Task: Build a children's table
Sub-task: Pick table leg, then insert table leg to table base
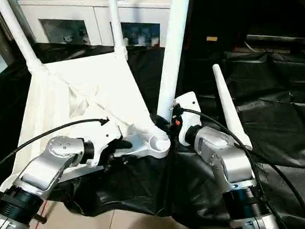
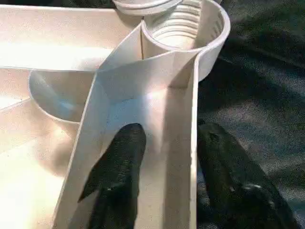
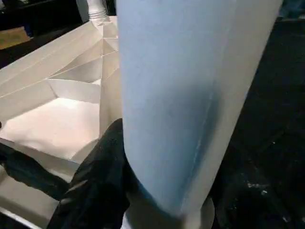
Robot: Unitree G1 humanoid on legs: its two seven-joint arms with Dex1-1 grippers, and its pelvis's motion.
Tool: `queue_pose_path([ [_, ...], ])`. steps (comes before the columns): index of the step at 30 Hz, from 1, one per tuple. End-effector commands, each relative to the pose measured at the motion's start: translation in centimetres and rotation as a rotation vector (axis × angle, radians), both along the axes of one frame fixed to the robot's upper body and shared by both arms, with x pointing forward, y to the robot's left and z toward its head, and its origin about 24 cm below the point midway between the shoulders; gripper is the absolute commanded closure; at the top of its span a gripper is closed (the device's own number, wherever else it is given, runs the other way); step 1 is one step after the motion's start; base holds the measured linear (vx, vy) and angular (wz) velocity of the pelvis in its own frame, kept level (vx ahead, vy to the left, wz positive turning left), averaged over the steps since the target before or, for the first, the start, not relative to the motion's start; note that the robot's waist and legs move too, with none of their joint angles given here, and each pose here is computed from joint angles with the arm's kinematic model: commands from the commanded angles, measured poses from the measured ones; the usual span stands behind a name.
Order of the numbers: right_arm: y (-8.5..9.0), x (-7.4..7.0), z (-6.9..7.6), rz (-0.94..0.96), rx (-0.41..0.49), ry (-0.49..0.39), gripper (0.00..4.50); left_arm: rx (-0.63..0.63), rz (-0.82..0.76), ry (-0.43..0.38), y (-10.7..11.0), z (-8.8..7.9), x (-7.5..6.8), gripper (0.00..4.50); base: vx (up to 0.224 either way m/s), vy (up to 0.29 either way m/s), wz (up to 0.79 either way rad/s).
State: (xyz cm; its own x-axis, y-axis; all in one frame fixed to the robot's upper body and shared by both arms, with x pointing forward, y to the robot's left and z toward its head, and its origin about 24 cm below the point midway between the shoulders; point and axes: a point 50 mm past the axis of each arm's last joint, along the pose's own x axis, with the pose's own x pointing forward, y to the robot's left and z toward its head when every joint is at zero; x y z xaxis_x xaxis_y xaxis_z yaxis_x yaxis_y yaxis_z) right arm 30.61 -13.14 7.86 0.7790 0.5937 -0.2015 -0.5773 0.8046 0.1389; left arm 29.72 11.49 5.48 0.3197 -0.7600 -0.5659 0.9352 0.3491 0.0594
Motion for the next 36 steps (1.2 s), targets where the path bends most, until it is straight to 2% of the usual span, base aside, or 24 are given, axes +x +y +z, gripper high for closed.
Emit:
queue_pose_path([
  [1,0.2,0.0,0.8,0.007,-0.004,-0.04,2.61,0.018,0.002,-0.005,0.0,0.0,0.1,2.73,0.0,0.0,0.0],
  [10,0.3,-0.1,0.7,0.017,-0.007,-0.038,2.61,0.018,0.011,0.011,0.5,-0.2,0.1,3.51,0.0,0.0,0.0],
  [13,0.3,-0.1,0.7,0.024,-0.005,-0.037,2.61,0.021,0.008,0.014,0.6,-0.2,0.0,3.61,0.0,0.0,0.0],
  [15,0.4,-0.2,0.7,0.032,-0.004,-0.036,2.61,0.022,0.007,0.016,0.6,-0.3,0.0,3.93,0.0,0.0,0.0],
  [20,0.1,-0.2,1.0,0.06,0.005,-0.032,2.61,0.008,0.012,0.014,0.8,-0.2,0.2,4.11,0.0,0.0,0.0],
  [21,0.1,-0.2,1.0,0.07,0.007,-0.026,2.61,-0.002,0.011,0.008,0.8,-0.1,0.3,4.34,0.0,0.0,0.0],
  [29,0.6,0.1,0.6,0.139,-0.003,0.0,2.61,-0.141,-0.082,-0.061,0.8,0.9,1.2,4.5,0.0,0.0,0.0],
  [36,1.5,0.8,0.1,0.17,-0.018,0.021,2.61,-0.127,-0.084,-0.05,1.2,0.5,2.0,4.5,0.0,0.0,0.0],
])
